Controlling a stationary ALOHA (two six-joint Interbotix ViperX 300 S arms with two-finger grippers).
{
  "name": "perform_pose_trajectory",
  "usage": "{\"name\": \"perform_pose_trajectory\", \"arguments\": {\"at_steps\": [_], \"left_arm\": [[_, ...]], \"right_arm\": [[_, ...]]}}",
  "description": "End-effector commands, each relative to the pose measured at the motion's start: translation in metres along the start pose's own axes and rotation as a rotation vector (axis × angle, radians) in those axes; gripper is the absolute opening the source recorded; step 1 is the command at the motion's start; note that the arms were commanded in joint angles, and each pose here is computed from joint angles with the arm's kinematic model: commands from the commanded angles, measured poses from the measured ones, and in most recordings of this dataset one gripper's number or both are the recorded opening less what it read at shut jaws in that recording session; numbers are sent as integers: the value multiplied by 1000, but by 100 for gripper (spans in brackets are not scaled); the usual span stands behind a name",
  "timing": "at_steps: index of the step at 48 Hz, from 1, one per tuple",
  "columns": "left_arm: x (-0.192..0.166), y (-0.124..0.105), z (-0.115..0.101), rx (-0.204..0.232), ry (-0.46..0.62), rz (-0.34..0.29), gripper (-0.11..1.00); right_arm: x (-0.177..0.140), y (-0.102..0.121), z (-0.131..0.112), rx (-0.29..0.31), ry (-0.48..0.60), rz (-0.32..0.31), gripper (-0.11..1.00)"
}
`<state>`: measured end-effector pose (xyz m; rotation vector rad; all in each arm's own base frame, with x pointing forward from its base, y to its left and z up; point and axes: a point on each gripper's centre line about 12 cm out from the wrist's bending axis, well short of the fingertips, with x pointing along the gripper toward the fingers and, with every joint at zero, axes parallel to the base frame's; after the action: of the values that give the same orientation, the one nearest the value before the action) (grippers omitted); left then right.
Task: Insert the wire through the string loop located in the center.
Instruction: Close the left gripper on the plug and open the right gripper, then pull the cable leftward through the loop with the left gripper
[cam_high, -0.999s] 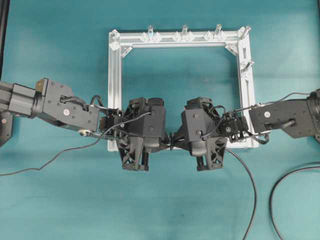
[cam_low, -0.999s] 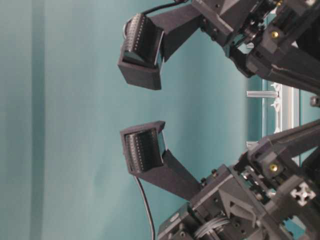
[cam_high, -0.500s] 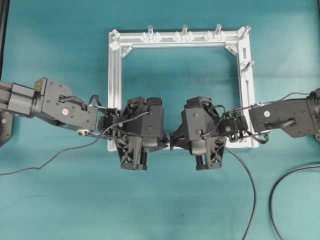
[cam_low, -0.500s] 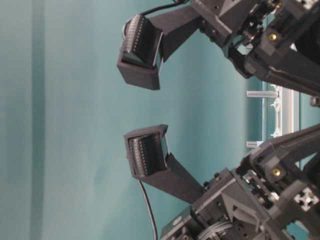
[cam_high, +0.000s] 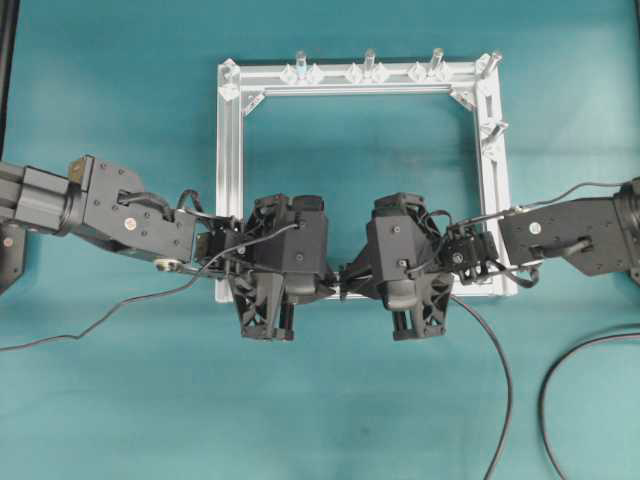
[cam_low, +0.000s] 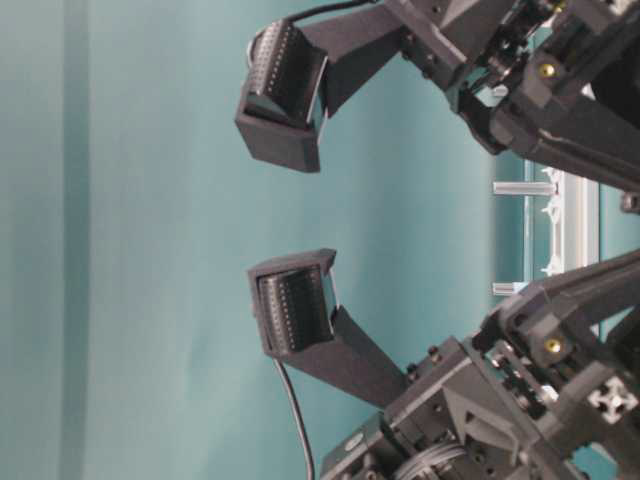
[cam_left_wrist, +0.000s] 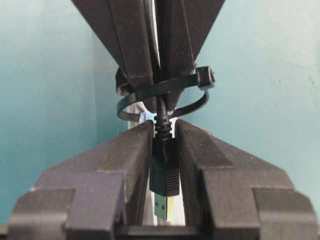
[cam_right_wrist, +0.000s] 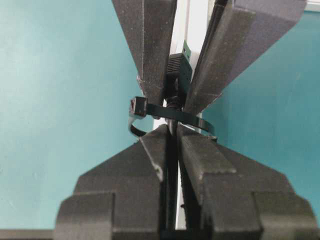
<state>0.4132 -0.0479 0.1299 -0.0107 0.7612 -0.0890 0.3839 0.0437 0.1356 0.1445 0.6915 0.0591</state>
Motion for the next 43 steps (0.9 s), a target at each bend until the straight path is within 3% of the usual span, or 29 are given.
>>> {"name": "perform_pose_trajectory", "arguments": {"at_steps": [1, 6, 16, 43], "left_arm": [[-9, -3, 10, 9, -27, -6, 16], [-10, -3, 10, 8, -26, -5, 16], [-10, -3, 10, 8, -21, -5, 16], [-18, -3, 11, 13, -9, -6, 16]], "right_arm": [[-3, 2, 7, -1, -22, 6, 7], [-3, 2, 6, 0, -19, 5, 12], [-3, 0, 2, -1, 11, -7, 70], [-11, 1, 6, -3, -5, -5, 68]]}}
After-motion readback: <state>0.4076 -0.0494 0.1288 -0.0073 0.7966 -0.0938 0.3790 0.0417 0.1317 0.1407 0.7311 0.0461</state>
